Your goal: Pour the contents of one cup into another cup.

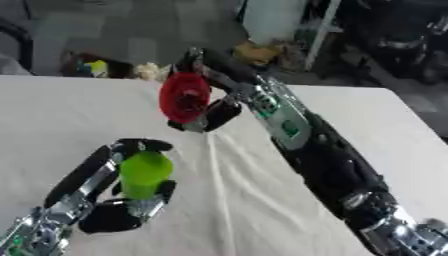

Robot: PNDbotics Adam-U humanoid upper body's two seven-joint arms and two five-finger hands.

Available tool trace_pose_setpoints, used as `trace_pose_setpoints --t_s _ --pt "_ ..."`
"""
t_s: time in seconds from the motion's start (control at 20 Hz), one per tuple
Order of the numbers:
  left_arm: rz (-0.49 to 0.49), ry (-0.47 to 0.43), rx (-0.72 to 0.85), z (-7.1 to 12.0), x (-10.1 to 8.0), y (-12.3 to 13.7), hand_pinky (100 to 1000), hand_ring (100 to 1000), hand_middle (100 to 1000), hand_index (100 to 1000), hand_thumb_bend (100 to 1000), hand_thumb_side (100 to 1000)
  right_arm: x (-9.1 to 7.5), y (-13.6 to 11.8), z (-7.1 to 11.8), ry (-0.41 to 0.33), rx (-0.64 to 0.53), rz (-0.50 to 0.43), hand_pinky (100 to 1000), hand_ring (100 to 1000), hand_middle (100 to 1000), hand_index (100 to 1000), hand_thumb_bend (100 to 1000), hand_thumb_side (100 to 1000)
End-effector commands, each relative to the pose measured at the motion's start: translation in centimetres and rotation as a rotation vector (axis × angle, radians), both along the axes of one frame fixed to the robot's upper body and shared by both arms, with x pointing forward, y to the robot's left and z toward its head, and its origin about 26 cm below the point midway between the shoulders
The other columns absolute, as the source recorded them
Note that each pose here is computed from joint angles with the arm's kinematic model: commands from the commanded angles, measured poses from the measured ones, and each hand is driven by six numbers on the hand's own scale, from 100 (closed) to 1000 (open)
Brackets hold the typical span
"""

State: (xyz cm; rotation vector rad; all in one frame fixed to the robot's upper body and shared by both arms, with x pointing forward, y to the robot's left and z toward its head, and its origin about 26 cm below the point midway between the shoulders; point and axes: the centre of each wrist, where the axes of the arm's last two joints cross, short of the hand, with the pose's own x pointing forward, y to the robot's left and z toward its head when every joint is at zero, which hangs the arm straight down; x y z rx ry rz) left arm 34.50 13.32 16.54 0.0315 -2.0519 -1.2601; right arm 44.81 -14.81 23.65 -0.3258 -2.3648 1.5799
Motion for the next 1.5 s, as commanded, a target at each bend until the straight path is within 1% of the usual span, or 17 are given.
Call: trace_pose_setpoints --t_s 0.05,0.45,0.6,0.95,1.1,1.2,1.5 --pt "-0.013 -0.024 -0.009 0.7 0.1 -0.3 100 671 599 840 100 455 -0.2 0.2 1.5 -0.051 -0.008 0.002 473 162 134 430 100 100" --pt "-0.023 -0.022 -0.024 1.1 -0.1 -0.4 100 672 601 841 100 461 -0.1 0.3 1.1 -0.065 -0.031 -0.011 474 166 138 436 100 101" --pt "-0.027 -0.021 -0.025 1.2 -0.2 -0.5 100 673 602 842 100 462 -0.1 0.3 1.1 -0.093 -0.043 -0.025 475 171 144 442 100 105" --pt "-0.029 -0.012 -0.021 1.3 -0.2 -0.7 100 677 604 842 100 455 -0.4 0.6 1.5 -0.183 -0.066 -0.052 476 181 153 454 100 112" --pt "-0.023 -0.007 -0.016 1.2 0.0 -0.7 100 679 605 843 100 453 -0.5 0.8 1.6 -0.203 -0.067 -0.054 476 182 155 456 100 123" --pt "-0.018 -0.004 -0.014 1.1 0.2 -0.7 100 679 605 843 100 452 -0.5 0.9 1.8 -0.214 -0.065 -0.053 476 182 155 456 100 114" --pt "-0.003 0.007 -0.015 0.8 0.7 -0.7 100 682 607 843 100 449 -0.8 1.4 2.2 -0.229 -0.057 -0.043 476 184 156 457 100 113"
